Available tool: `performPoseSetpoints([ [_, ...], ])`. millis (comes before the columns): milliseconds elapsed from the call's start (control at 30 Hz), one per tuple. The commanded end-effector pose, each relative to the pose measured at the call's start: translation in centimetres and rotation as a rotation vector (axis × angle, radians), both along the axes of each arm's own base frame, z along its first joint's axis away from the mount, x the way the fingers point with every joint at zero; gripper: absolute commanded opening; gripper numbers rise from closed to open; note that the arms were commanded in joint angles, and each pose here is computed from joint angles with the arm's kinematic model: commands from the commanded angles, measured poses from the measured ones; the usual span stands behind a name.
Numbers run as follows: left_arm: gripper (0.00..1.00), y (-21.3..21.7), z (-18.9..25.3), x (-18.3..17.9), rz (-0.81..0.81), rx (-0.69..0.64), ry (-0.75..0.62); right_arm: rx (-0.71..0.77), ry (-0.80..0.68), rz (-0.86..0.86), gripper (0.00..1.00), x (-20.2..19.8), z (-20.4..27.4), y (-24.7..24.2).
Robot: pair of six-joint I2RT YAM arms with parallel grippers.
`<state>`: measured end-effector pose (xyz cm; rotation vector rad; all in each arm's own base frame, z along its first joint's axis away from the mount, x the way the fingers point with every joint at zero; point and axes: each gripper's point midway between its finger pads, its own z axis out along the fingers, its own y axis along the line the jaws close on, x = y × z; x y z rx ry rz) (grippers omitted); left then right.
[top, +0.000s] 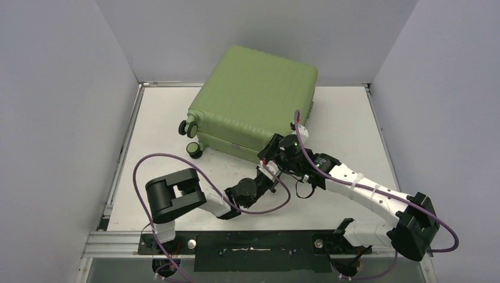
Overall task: Pack the luggage
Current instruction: Zip the luggage at the center of the board.
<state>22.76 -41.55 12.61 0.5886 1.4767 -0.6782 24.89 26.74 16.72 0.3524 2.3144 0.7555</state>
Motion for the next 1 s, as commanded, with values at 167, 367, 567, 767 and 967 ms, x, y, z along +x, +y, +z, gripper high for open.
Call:
performPoseSetpoints([
  [167, 0.29, -3.7, 0.2, -9.0, -0.356, -0.048, 0.029, 0.159, -0.146, 0.211, 0.17, -1.7, 6.3, 4.9],
  [367, 0.49, -1.4, 0.4, -8.9, -0.307, -0.035, 0.037, 0.132, -0.177, 0.184, 0.34, -1.5, 7.1, 3.6],
  [567, 0.85, 3.0, 0.6, -9.5, -0.251, -0.004, 0.061, 0.044, -0.252, 0.173, 0.65, -2.2, 9.5, 0.4],
  [767, 0.97, 7.7, 2.9, -8.6, -0.107, -0.004, 0.14, -0.118, -0.364, 0.158, 1.0, -2.8, 11.9, -4.2],
  [967, 0.97, 11.8, 5.6, -7.0, 0.067, -0.059, 0.192, -0.188, -0.497, 0.182, 0.99, -3.7, 9.3, -7.2],
])
